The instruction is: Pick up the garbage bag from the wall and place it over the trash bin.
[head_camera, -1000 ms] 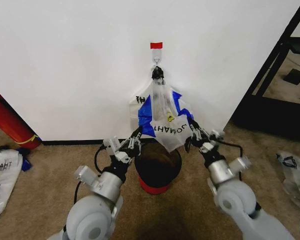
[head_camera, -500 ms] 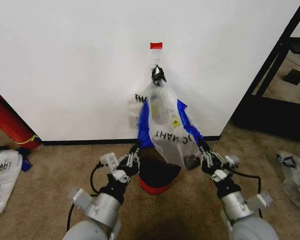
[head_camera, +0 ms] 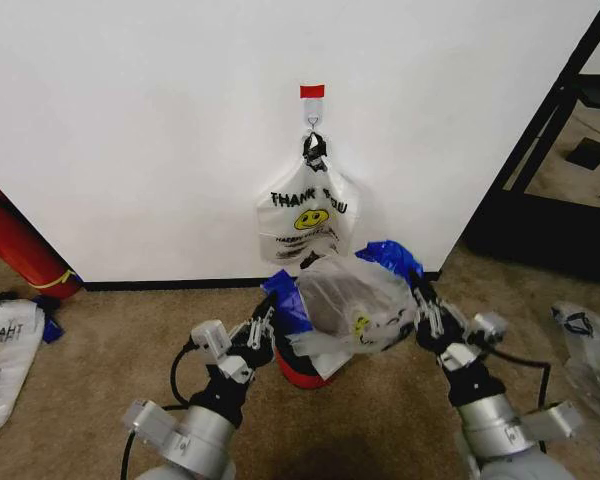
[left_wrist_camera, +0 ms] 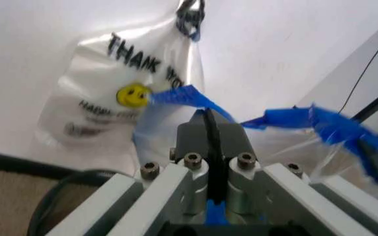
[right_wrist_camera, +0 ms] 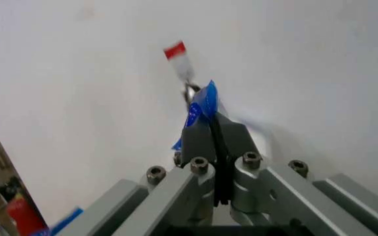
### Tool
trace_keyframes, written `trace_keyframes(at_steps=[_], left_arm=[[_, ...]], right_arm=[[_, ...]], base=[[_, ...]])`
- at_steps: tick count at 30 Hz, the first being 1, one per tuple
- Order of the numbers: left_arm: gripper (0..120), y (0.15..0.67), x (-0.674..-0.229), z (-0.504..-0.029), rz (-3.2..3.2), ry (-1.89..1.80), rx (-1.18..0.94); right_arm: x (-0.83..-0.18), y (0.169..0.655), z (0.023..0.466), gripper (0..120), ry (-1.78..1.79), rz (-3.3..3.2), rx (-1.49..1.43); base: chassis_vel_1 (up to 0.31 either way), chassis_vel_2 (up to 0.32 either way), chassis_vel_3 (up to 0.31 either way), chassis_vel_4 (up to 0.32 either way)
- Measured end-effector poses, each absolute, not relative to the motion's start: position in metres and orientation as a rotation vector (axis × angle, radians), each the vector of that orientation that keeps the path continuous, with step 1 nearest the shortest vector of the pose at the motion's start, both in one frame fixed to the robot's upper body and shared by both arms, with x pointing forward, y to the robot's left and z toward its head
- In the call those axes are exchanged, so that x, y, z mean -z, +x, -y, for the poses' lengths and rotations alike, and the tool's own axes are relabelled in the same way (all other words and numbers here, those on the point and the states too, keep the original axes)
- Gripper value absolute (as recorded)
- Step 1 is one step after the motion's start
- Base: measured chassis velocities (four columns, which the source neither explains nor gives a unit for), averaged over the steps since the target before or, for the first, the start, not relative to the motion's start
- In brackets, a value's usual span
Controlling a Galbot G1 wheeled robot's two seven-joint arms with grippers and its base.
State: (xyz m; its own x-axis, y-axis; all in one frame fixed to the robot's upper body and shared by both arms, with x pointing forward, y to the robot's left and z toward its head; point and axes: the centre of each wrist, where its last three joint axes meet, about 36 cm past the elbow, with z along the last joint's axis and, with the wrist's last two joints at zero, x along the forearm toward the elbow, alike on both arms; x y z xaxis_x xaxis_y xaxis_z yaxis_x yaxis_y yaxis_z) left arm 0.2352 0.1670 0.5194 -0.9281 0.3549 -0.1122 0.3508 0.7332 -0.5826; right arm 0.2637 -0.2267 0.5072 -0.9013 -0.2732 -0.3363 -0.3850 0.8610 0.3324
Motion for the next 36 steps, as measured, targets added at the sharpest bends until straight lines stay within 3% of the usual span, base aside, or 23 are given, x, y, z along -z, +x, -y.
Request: trace_keyframes(at_steps=[15,23,36], left_arm=[[0,0.267,-0.535,-0.170,3.010,-0.715,-0.955],[0,0.270,-0.540,-0.184,3.055,-0.680,-0.908],[0,0.274,-0.521,-0.177,3.001,-0.604,-0.957]], right_arm=[[-0.517,0.316,0.209,0,-0.568,-2.695,-0.657],[-0.506,0.346,0.171,0,-0.603,-2.703,-0.966],[-0.467,0.351,0.136,0,-0.553,-2.774,-1.178]], base=[[0.000,0.000,0.000,0.000],[0.000,0.000,0.000,0.000],[0.000,0.000,0.000,0.000]])
